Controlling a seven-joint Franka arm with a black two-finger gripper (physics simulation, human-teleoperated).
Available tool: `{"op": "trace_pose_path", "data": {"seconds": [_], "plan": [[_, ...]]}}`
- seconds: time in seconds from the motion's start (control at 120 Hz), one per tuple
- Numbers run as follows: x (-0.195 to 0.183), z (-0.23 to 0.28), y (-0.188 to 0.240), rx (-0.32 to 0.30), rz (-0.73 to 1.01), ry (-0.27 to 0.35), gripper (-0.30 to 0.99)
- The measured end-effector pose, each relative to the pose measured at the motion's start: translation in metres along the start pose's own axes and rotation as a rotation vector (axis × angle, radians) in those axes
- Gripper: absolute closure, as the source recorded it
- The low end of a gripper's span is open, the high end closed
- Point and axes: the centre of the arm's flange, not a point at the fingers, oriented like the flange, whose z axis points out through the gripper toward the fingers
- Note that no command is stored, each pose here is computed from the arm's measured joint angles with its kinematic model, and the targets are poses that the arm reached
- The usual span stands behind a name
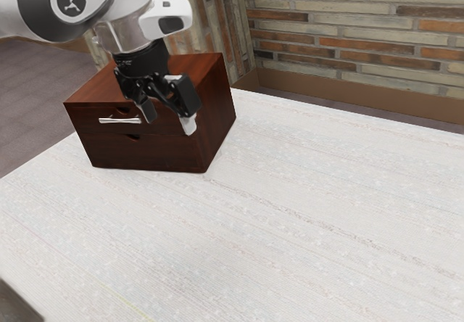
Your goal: Pull the drawer handle with one arm to open the drawer
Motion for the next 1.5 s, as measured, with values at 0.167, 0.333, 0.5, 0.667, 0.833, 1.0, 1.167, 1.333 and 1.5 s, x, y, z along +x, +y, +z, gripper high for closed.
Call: {"op": "trace_pose_path", "data": {"seconds": [0.167,0.333,0.5,0.667,0.833,1.0,1.167,1.333,1.5], "plan": [[-0.005,0.0,-0.031,0.01,-0.061,-0.028,0.0],[-0.042,-0.092,-0.066,0.014,-0.135,0.113,0.0],[-0.051,-0.111,-0.053,-0.006,-0.112,0.119,0.0],[-0.035,-0.077,-0.102,0.002,-0.238,0.043,0.0],[-0.055,-0.07,-0.179,0.008,-0.564,0.012,0.0],[-0.089,-0.066,-0.252,0.026,-1.014,-0.017,0.0],[-0.134,-0.045,-0.318,0.038,-1.384,-0.034,0.0],[-0.136,0.013,-0.352,0.047,-1.6,-0.046,0.0],[-0.1,0.053,-0.351,0.039,-1.681,0.037,0.0]]}}
